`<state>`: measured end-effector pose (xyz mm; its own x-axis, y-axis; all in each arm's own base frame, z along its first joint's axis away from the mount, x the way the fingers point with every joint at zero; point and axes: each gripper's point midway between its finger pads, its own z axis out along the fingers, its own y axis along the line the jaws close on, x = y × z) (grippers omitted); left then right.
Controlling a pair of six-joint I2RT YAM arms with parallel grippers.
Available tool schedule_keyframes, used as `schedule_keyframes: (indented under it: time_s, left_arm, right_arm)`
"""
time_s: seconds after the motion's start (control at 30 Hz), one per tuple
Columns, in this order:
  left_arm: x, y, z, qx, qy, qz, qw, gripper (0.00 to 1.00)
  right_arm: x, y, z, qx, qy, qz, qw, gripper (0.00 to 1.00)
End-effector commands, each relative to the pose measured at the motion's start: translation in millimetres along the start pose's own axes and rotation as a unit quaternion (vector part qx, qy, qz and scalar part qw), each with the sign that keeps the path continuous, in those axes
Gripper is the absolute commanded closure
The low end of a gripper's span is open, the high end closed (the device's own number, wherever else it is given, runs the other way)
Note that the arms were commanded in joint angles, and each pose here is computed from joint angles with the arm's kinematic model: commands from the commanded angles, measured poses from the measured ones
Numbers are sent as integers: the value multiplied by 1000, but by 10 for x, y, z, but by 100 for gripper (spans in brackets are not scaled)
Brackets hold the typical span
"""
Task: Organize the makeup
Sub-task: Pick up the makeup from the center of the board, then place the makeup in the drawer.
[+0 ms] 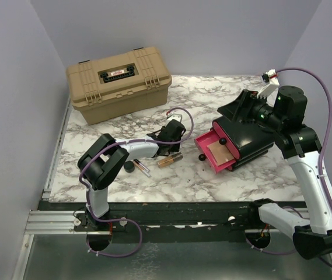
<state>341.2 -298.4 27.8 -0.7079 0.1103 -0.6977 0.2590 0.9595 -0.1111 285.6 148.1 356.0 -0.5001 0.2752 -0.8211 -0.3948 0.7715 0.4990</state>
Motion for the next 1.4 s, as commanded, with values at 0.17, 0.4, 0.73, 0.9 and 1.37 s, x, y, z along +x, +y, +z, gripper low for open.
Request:
schedule_keyframes:
  time_s: [0.17, 0.4, 0.73, 0.9, 1.37]
  left_arm:
    - [70, -1, -79, 14, 14, 16, 1000, 63]
    - [-70, 39, -198, 5, -10, 6, 1000, 76]
    - [-482, -109, -702, 69, -76, 10, 995, 82]
    - [-567, -667, -1131, 240, -87, 62, 965, 82]
    - [-678, -1244, -1431, 335, -39, 94, 937, 82]
  right_arm:
    - [39, -19, 30, 0, 4, 0, 1000, 26]
    - [39, -33, 26, 4, 4, -2, 1000, 26]
    - [118, -620, 72, 138, -5, -24, 990, 25]
    - [193, -1123, -10, 258, 0, -49, 965, 25]
    - [53, -1058, -87, 251, -52, -48, 965, 24]
